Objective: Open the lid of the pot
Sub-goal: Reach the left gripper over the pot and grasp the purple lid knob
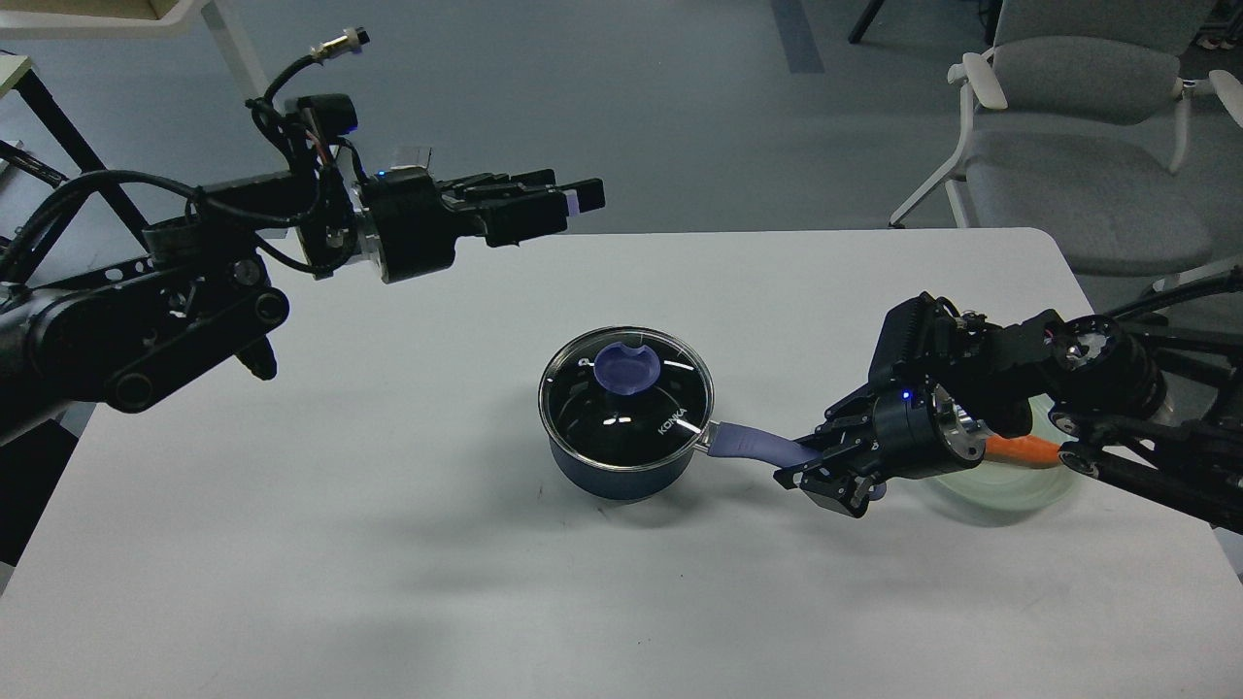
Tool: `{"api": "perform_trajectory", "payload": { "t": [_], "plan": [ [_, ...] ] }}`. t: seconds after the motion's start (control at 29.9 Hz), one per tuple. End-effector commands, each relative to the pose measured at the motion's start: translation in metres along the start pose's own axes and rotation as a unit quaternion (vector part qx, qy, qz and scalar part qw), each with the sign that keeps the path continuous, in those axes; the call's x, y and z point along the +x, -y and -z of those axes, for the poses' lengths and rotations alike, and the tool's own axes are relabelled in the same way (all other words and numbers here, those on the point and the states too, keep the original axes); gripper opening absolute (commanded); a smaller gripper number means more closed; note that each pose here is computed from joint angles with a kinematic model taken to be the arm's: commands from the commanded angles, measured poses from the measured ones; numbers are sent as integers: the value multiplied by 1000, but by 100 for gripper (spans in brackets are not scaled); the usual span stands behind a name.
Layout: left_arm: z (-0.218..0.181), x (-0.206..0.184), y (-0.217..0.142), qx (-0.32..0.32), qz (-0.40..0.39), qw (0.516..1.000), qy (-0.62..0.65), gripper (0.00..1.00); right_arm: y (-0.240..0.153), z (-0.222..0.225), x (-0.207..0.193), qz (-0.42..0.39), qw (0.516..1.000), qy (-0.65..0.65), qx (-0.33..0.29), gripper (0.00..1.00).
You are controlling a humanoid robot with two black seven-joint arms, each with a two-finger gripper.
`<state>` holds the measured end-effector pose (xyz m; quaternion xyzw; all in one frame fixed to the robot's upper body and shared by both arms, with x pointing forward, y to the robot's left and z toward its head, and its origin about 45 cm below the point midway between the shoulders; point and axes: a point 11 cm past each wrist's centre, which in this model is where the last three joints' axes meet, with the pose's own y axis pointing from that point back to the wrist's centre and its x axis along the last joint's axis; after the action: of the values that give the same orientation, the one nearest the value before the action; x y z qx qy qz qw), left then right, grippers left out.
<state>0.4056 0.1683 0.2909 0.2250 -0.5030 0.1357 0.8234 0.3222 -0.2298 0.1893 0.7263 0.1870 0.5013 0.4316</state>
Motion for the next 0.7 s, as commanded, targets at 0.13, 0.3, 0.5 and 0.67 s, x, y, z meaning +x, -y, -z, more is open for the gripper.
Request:
{"api": "perform_trajectory", "payload": {
  "t": [0.13, 0.3, 0.5, 0.67],
  "plan": [
    [-12, -52, 23, -26, 95, 981, 168, 98, 0, 0, -2, 1, 1000, 3, 0, 31],
    [-16, -81, 28, -47, 136, 963, 229, 98, 0, 0, -2, 1, 1000, 2, 1, 31],
    [-6, -88, 32, -41, 141, 955, 259, 98, -1, 0, 1, -1, 1000, 0, 1, 31],
    [1, -91, 34, -30, 144, 956, 255, 98, -2, 1, 2, -1, 1000, -2, 1, 31]
  ]
}}
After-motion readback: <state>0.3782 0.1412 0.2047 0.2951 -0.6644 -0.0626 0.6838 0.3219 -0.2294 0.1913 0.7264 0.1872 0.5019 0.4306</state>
